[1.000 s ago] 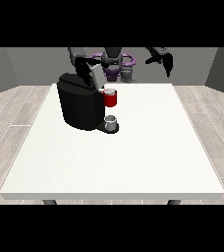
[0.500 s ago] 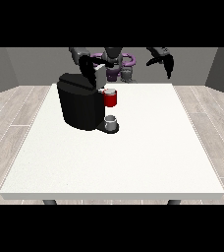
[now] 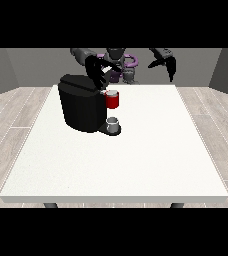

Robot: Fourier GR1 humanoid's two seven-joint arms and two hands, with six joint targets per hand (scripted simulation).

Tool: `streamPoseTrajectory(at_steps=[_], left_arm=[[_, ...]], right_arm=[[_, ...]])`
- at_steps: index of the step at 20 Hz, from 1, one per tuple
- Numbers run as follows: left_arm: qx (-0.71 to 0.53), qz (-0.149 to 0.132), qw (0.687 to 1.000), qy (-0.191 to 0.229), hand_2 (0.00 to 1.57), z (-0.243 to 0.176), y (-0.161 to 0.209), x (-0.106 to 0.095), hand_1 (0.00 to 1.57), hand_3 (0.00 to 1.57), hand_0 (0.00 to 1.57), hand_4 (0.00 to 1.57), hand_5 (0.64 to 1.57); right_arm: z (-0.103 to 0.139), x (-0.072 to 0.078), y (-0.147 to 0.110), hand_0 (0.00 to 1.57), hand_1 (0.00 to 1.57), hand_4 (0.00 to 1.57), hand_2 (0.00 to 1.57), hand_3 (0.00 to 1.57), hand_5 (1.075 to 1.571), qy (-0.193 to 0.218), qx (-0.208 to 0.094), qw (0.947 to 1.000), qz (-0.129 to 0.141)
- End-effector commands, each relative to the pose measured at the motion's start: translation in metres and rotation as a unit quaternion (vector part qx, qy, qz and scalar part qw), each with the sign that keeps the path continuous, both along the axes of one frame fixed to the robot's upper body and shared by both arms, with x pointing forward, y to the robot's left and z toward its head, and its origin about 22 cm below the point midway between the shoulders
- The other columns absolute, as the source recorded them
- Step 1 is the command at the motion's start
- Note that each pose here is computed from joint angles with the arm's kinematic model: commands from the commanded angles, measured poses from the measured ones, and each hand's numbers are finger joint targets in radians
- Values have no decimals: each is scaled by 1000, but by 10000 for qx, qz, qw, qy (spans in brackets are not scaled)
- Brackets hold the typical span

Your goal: Insert the coffee pod into the coffee machine and close the lid

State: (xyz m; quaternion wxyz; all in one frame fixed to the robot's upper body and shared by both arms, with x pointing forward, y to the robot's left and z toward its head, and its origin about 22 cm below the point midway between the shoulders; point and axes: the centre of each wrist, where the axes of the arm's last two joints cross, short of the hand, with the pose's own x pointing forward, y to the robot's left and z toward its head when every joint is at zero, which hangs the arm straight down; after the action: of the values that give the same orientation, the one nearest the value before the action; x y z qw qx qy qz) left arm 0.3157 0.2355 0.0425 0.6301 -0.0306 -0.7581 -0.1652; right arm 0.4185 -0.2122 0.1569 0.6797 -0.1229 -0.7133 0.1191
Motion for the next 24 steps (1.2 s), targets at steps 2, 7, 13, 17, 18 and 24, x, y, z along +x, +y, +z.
streamPoseTrajectory(at_steps=[2, 7, 13, 17, 18, 24], left_arm=[[19, -280, 9992, -275, 0, 9, -11, 8, 0, 0, 0, 365, 1571], [-25, -448, 9988, -200, 0, 8, -19, 4, 0, 0, 0, 439, 1571], [65, -763, 9964, -370, 0, 24, -39, 14, 0, 0, 0, 424, 1571], [-15, -957, 9931, -675, 0, 39, -49, 22, 0, 0, 0, 399, 1571], [48, -993, 9926, -704, 0, 39, -48, 23, 0, 0, 0, 368, 1571], [-2, -1307, 9874, -898, 0, 58, -69, 27, 0, 0, 0, 362, 1571]], right_arm=[[52, -1, 58, 0, 0, 259, 0, 0, 1571, -997, -320, 9906, 878], [63, -3, 36, 0, 0, 127, 0, 0, 1571, -876, -159, 9943, 592], [102, -16, 31, 0, 0, 0, 0, 0, 1571, -1147, -389, 9921, 327], [123, -23, 21, 0, 0, 0, 0, 0, 1571, -1250, -431, 9912, 102], [131, -26, 17, 0, 0, 0, 0, 0, 1571, -1300, -503, 9902, 87], [144, -37, -2, 0, 0, 0, 0, 0, 1571, -1349, -398, 9899, -170]])
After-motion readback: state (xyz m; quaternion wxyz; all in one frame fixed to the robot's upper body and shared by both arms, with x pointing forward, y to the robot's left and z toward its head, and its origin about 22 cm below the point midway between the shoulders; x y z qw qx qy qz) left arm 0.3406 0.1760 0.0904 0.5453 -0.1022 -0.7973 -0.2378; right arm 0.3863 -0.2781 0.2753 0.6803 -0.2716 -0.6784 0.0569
